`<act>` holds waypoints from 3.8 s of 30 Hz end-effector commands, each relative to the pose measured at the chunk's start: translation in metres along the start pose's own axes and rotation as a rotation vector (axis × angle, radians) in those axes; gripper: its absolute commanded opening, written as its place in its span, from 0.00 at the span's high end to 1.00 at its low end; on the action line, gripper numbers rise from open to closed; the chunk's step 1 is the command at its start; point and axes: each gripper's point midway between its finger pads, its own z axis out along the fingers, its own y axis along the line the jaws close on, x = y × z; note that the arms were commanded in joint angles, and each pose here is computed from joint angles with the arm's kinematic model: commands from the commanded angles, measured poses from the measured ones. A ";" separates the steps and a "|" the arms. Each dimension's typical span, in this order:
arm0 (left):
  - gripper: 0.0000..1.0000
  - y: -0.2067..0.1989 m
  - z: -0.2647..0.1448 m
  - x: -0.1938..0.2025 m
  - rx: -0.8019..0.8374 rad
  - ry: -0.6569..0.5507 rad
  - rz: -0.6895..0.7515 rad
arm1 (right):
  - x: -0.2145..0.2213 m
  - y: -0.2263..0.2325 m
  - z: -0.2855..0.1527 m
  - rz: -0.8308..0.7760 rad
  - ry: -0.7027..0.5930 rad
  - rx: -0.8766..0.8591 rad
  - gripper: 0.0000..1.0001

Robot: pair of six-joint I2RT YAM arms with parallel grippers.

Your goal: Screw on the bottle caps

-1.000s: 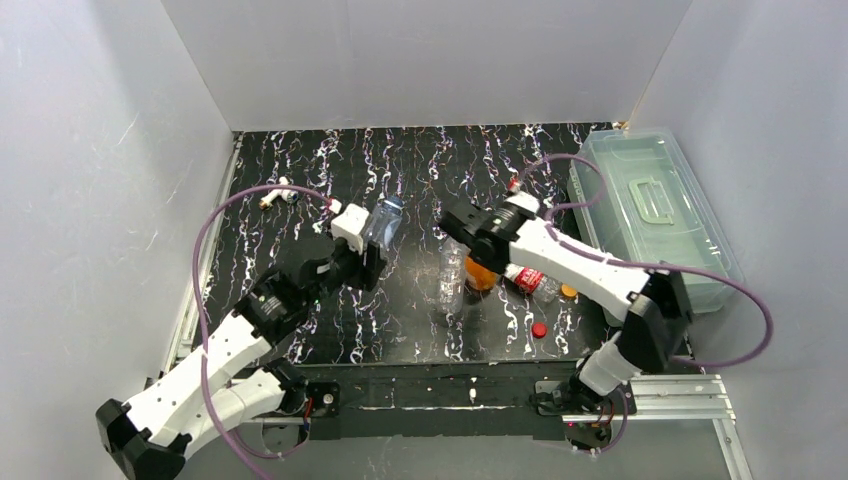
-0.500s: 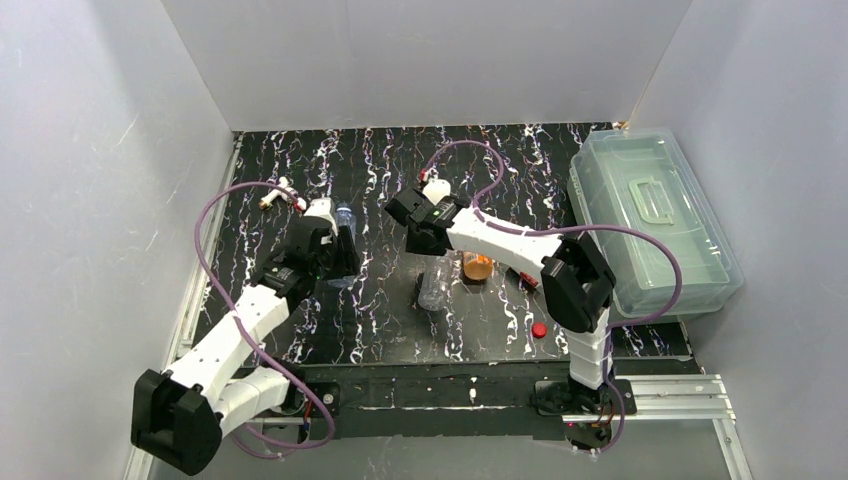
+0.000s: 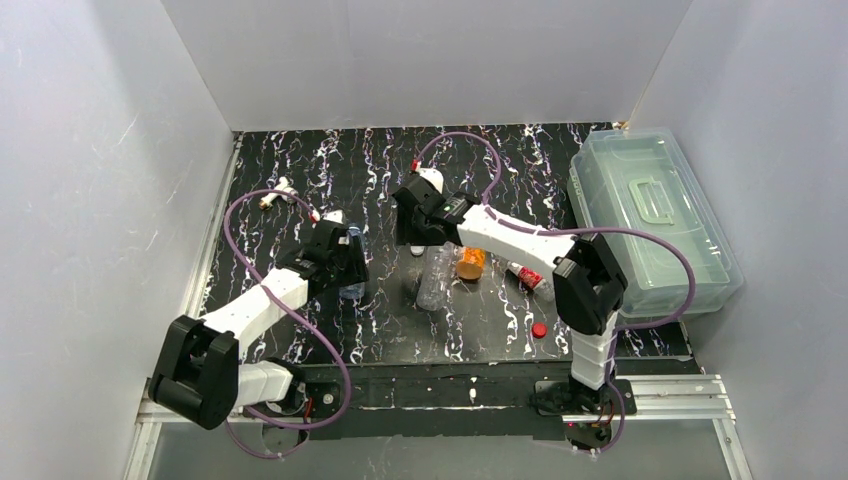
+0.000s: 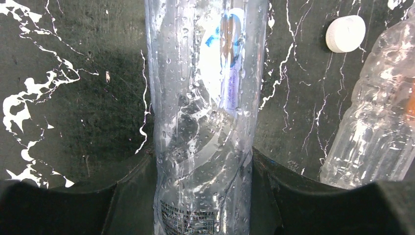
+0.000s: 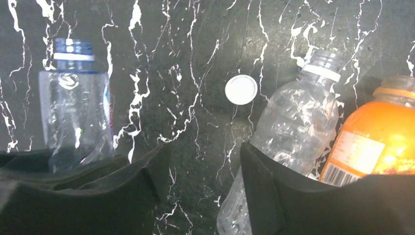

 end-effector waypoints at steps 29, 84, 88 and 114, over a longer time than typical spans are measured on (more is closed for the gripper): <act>1.00 -0.011 -0.028 -0.041 0.041 -0.101 0.044 | -0.082 -0.069 0.069 -0.073 -0.017 0.165 0.56; 1.00 -0.047 0.028 -0.086 0.301 -0.078 0.063 | -0.042 0.062 0.050 0.229 0.280 -0.771 0.99; 1.00 -0.028 0.032 -0.073 0.236 -0.026 0.015 | -0.049 0.063 0.045 0.236 0.243 -0.781 0.99; 1.00 -0.025 0.054 -0.052 0.218 0.092 0.008 | 0.004 0.061 0.144 0.263 0.346 -0.560 0.73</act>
